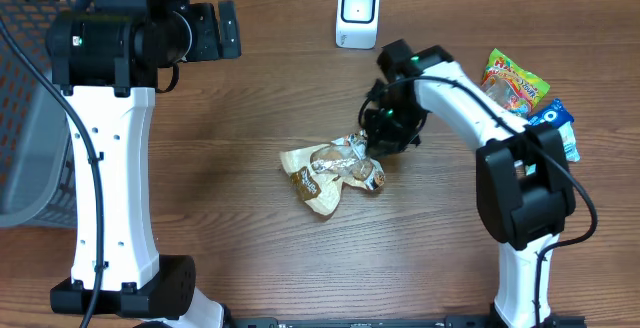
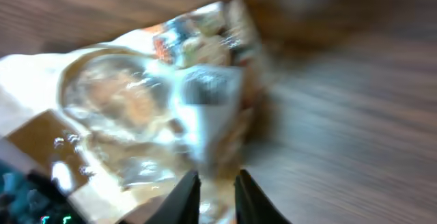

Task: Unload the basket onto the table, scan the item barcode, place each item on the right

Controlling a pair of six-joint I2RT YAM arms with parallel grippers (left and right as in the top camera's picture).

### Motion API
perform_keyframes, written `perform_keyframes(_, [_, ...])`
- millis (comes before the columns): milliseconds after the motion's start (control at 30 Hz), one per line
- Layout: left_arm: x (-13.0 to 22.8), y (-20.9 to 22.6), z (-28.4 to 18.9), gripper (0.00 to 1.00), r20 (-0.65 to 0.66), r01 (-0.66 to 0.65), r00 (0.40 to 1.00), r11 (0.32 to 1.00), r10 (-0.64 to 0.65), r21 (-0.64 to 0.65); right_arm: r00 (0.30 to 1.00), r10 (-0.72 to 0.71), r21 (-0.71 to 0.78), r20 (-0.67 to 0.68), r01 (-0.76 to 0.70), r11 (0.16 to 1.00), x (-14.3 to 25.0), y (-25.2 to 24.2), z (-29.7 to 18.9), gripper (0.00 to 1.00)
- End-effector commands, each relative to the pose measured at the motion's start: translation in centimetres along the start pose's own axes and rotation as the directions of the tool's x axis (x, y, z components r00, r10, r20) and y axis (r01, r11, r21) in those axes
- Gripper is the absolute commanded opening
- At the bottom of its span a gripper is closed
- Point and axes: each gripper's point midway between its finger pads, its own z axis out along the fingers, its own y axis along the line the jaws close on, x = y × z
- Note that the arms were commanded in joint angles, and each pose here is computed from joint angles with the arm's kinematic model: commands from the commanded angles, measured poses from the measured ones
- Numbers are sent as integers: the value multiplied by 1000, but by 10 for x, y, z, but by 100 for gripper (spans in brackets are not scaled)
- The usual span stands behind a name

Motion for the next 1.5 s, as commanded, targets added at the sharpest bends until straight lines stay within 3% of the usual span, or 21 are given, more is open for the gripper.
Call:
perform_keyframes(0, [0, -1, 1, 100, -1, -20, 1000, 1000, 20, 2, 992, -67, 92, 105, 58, 994, -15, 0, -24, 24])
perform_keyframes(300, [0, -1, 1, 100, -1, -20, 1000, 1000, 20, 2, 893, -417, 209, 171, 381, 901, -15, 45, -54, 44])
perform_keyframes(633, [0, -1, 1, 100, -1, -20, 1000, 1000, 20, 2, 678, -735, 324, 8, 694, 643, 19, 89, -20, 75])
perform_keyframes(733, [0, -1, 1, 100, -1, -20, 1000, 1000, 20, 2, 624, -781, 357, -39, 739, 572, 19, 83, -9, 76])
perform_keyframes(967, [0, -1, 1, 100, -1, -20, 1000, 1000, 20, 2, 642, -751, 531, -153, 695, 485, -4, 22, 5, 78])
perform_keyframes(1100, [0, -1, 1, 100, -1, -20, 1000, 1000, 20, 2, 650, -749, 551, -129, 675, 491, -18, 0, 14, 97])
perform_keyframes(1300, [0, -1, 1, 100, -1, -20, 1000, 1000, 20, 2, 656, -743, 465, -134, 704, 537, -5, -17, 40, 93])
perform_keyframes(1467, [0, -1, 1, 100, -1, -20, 1000, 1000, 20, 2, 674, -730, 396, -117, 706, 588, 7, -8, 49, 74])
